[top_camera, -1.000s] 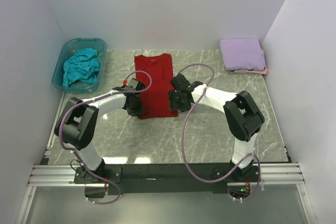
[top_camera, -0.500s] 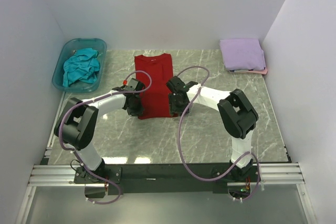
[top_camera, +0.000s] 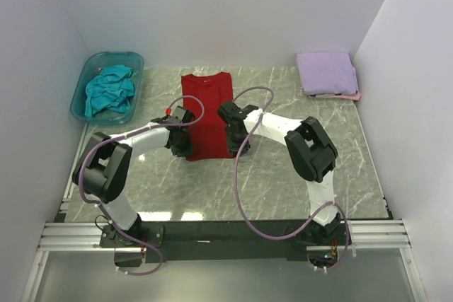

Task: Fold and stack the t-shirts
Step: Fold the tshirt

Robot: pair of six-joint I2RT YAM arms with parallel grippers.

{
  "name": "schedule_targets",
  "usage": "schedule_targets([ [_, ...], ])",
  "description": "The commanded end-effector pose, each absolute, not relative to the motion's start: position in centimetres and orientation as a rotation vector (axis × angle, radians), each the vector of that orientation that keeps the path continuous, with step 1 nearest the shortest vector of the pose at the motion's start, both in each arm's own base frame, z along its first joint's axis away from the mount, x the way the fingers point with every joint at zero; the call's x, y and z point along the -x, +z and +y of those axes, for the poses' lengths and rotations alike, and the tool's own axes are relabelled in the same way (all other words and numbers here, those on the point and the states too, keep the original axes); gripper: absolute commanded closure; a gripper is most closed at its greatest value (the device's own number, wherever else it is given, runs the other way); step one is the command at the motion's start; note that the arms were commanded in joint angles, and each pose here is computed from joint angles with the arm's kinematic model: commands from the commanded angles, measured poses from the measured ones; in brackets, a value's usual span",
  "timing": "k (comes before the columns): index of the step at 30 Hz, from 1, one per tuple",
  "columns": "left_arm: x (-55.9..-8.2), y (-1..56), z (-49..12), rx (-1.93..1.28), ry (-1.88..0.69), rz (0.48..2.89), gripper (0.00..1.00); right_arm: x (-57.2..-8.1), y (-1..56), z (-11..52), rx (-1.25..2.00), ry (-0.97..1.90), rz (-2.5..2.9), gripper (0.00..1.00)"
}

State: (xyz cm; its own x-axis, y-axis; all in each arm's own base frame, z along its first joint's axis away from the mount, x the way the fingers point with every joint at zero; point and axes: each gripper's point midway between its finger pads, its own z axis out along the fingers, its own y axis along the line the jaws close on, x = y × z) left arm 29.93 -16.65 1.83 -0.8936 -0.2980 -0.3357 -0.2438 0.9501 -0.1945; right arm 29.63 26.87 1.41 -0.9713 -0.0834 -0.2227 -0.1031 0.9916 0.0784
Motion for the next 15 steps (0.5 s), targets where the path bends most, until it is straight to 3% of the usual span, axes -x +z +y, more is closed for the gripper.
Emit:
schedule_targets([
  [1, -26.9, 0.3, -16.1, 0.374, -0.171, 2.851, 0.99, -27.0, -2.0, 24.9, 0.184, -0.038, 3.036, 0.65],
  [7, -26.7, 0.4, -16.3, 0.37, -0.19, 2.863, 0.99, -26.5, -2.4, 24.2, 0.211, -0.083, 3.06, 0.88],
  [8, -26.7, 0.6, -16.3, 0.362, -0.196, 2.861, 0.99, -26.4, -1.8, 24.5, 0.226, -0.051, 3.055, 1.0],
  [15, -22.0, 2.7, -16.6, 0.255, -0.282, 2.941, 0.99, -21.2, 1.6, 22.3, 0.383, 0.051, 3.074, 1.0],
])
